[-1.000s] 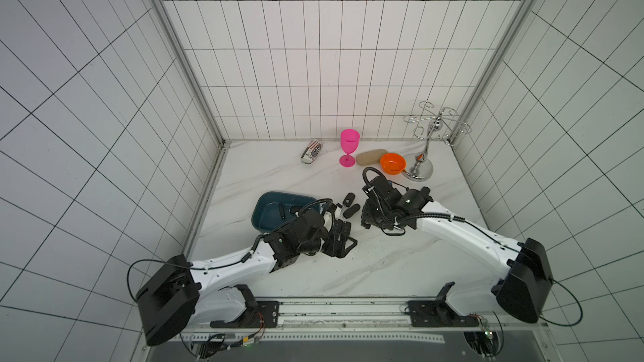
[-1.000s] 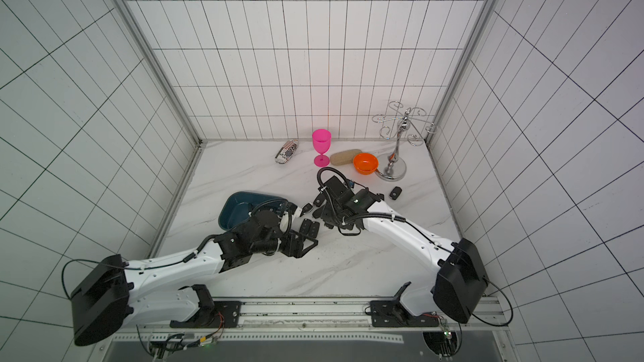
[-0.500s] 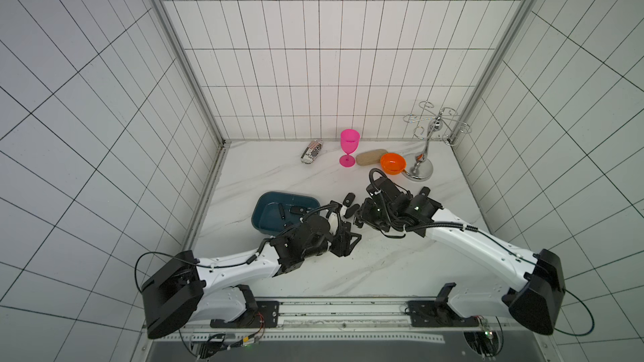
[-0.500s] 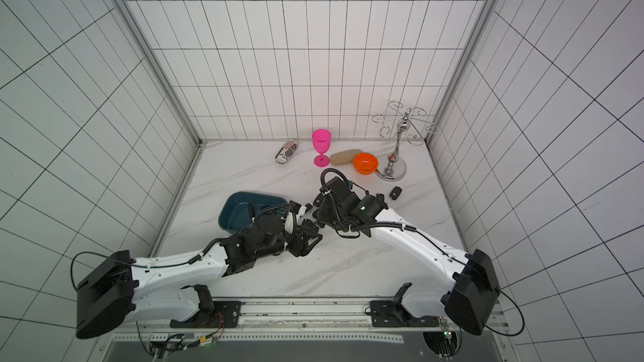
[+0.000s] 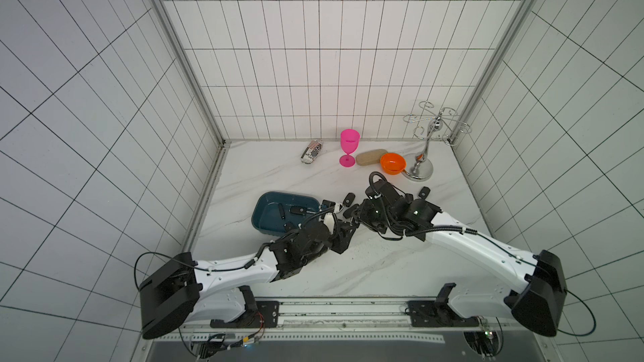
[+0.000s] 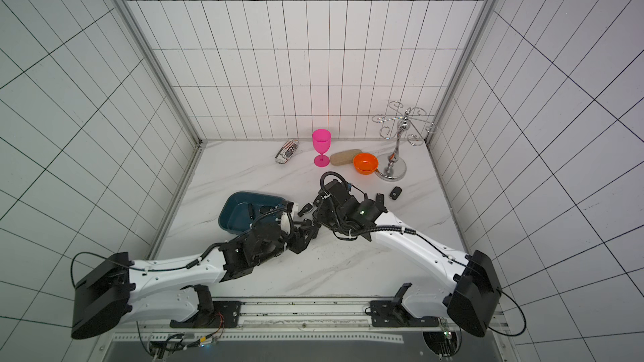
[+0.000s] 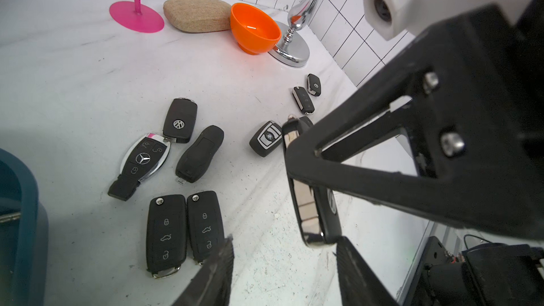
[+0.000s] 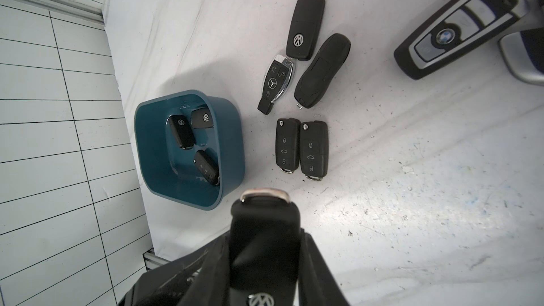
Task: Place the car key into the storage box
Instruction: Pick up the car key from the center of the board.
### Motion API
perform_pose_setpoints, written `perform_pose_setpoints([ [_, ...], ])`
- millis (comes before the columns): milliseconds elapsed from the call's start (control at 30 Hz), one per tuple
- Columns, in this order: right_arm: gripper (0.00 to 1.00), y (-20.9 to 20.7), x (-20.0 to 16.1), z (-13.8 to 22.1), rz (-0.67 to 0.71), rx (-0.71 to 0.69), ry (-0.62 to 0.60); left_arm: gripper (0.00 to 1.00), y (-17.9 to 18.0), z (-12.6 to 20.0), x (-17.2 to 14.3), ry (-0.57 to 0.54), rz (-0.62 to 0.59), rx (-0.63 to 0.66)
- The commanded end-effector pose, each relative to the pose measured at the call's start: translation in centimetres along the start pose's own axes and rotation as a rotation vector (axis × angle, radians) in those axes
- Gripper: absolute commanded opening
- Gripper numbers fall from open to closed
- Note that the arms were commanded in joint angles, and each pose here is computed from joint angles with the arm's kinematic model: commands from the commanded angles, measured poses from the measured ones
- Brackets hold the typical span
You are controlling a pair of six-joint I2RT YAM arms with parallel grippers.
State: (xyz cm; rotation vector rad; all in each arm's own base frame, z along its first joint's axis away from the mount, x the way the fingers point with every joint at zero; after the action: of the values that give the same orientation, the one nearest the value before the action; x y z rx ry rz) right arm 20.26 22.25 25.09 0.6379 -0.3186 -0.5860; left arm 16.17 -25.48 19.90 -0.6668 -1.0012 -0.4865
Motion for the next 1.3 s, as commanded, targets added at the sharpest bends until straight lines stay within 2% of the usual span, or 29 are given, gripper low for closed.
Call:
perform_pose_setpoints([
  [0,0.03,-0.4,-0.4,-0.3,-0.018,-0.002,-0.004,0.48,0.1,0.0,0.4,-0.037,0.047,0.022],
  [133,0.03,-0.5,-0.7,-0.6,-0.025,0.003,0.0,0.38,-0.1,-0.2,0.4,-0.028,0.056,0.03],
  [233,0.03,-0.4,-1.0,-1.0,-0.045,0.014,0.022,0.34,-0.2,-0.3,0.3,-0.027,0.054,0.038],
  [633,0.02,-0.1,-1.7,-1.5,-0.043,0.019,0.054,0.36,-0.3,-0.5,-0.3,-0.014,0.045,0.044],
  [967,0.0,-0.1,-2.3,-1.7,0.012,0.015,0.128,0.14,0.0,-0.5,-0.7,0.009,0.023,0.063],
  [1267,0.0,0.1,-3.1,-2.0,0.074,0.012,0.23,0.06,0.2,-0.4,-0.8,0.022,0.006,0.09],
])
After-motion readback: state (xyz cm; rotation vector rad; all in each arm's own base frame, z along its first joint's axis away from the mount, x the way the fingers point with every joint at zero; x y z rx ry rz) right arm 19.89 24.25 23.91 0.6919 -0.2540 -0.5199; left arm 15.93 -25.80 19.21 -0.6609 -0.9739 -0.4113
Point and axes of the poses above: each gripper's point midway between its finger pads, its own z axis back along the fingers, its own y axis along the line the jaws close on, x = y × z, the point moved 9 cm from there along z, back along the fingers, and after that the axes turned 14 degrees about -z, right-handed, at the moved point
